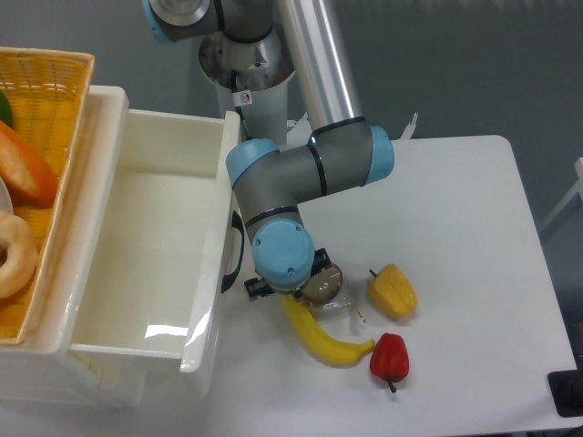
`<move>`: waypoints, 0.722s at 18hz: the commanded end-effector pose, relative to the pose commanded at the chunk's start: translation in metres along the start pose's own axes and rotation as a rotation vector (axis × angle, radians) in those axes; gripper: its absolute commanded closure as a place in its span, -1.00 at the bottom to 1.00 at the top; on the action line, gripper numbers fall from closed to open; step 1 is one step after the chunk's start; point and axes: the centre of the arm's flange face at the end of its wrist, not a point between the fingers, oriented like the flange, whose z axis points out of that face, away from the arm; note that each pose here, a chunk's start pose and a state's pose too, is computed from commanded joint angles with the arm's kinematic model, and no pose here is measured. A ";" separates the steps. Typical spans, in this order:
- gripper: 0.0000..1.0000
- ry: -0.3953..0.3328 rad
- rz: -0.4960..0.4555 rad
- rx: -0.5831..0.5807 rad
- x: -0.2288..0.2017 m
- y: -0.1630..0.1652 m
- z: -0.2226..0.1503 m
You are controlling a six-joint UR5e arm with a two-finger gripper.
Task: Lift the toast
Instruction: 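Rotate and align the gripper fingers around the toast slice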
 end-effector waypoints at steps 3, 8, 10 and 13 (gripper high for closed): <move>-1.00 -0.017 0.016 -0.017 0.009 0.002 0.010; -1.00 -0.017 0.022 -0.017 0.008 0.003 0.009; -1.00 -0.015 0.029 -0.014 0.007 0.004 0.006; -1.00 -0.009 0.027 -0.019 0.000 0.003 0.005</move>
